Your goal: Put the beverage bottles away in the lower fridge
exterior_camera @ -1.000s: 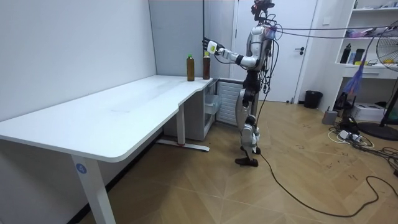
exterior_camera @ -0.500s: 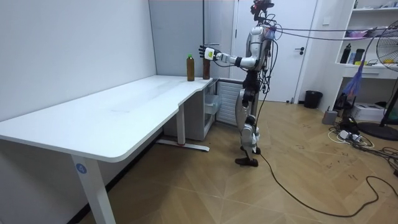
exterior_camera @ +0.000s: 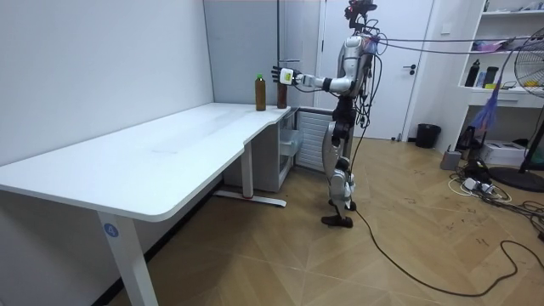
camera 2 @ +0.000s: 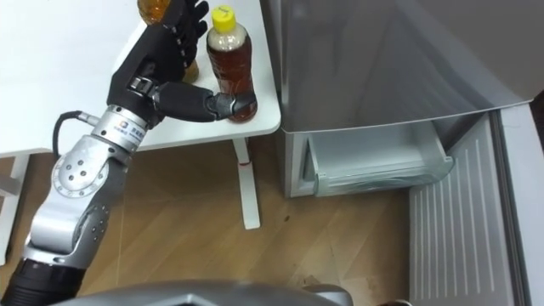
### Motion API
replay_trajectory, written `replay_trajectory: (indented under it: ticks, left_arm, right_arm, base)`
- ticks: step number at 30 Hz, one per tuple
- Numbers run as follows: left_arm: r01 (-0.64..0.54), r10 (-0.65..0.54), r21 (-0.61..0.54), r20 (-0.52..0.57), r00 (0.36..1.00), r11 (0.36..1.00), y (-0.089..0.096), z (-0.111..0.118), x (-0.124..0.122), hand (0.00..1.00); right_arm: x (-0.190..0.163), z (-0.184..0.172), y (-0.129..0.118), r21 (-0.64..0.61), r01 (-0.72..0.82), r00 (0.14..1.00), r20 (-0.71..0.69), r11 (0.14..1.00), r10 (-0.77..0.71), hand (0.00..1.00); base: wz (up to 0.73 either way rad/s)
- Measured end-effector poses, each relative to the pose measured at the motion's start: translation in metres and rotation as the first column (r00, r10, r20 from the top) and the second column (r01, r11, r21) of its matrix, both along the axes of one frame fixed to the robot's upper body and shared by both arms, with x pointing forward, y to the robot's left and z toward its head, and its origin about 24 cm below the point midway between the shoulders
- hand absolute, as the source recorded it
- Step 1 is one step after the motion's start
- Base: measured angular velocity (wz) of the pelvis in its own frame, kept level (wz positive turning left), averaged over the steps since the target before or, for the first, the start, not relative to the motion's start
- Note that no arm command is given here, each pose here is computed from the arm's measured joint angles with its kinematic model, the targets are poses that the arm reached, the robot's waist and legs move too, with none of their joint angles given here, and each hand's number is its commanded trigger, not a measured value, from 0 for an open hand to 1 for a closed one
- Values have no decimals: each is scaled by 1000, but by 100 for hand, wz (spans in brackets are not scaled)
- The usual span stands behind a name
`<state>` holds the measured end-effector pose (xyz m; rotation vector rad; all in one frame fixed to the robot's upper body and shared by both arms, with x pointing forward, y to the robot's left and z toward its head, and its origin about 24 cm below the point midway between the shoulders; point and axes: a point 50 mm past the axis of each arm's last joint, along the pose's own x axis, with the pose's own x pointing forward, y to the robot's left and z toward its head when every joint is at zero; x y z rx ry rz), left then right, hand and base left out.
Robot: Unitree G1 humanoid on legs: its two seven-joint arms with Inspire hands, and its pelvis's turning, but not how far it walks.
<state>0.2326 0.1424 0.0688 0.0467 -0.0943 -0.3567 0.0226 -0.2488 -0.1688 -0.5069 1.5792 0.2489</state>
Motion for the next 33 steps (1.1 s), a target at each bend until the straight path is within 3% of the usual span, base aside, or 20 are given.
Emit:
replay_trajectory:
  ticks: [21, 26, 33]
  left_arm:
    - [-20, 21, 16, -89, 996, 1000, 3, -15, 2, 0]
    - [-22, 23, 7, -105, 994, 1000, 2, -17, 17, 0]
    - [0, -2, -46, -59, 998, 999, -3, 0, 33, 0]
  right_arm:
    - [10, 0, 3, 25, -5, 1000, 14, 1000, 5, 0]
    - [7, 0, 4, 26, -5, 1000, 8, 1000, 4, 0]
    - [-1, 0, 3, 24, 2, 999, -41, 1000, -1, 0]
  base:
    - [0]
    - [0]
    - [-6]
